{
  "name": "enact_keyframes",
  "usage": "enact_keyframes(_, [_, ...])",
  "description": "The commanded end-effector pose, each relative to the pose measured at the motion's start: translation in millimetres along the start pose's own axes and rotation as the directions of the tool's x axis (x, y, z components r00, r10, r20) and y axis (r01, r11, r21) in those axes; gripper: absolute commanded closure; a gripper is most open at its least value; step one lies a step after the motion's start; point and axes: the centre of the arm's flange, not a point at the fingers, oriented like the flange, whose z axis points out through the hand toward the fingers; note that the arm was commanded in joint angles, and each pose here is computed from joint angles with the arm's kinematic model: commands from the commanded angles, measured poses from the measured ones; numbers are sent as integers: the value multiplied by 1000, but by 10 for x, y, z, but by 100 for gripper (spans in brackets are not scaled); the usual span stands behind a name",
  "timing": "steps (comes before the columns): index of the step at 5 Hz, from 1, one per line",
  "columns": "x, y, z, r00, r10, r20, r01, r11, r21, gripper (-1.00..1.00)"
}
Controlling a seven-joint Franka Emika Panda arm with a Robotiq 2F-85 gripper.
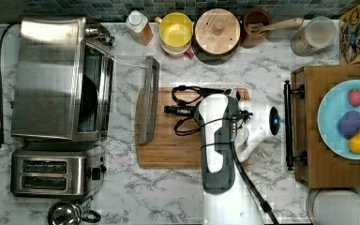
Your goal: Close the oven.
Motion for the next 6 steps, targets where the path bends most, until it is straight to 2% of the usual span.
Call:
enact_keyframes(1, [423,-89,100,979,-121,-163,133,989,64,100])
enact_keyframes(2, [500,-129,24,974,-84,-210,110,987,116,100])
enact_keyframes(3, [470,-210,-80,959,-98,-267,132,984,116,100])
enact_keyframes(4, [586,-273,101,981,-98,-166,121,983,136,100])
enact_keyframes(5, [643,-337,354,988,-109,-111,123,984,130,100])
enact_keyframes(6, [661,-511,379,982,-121,-143,142,979,145,100])
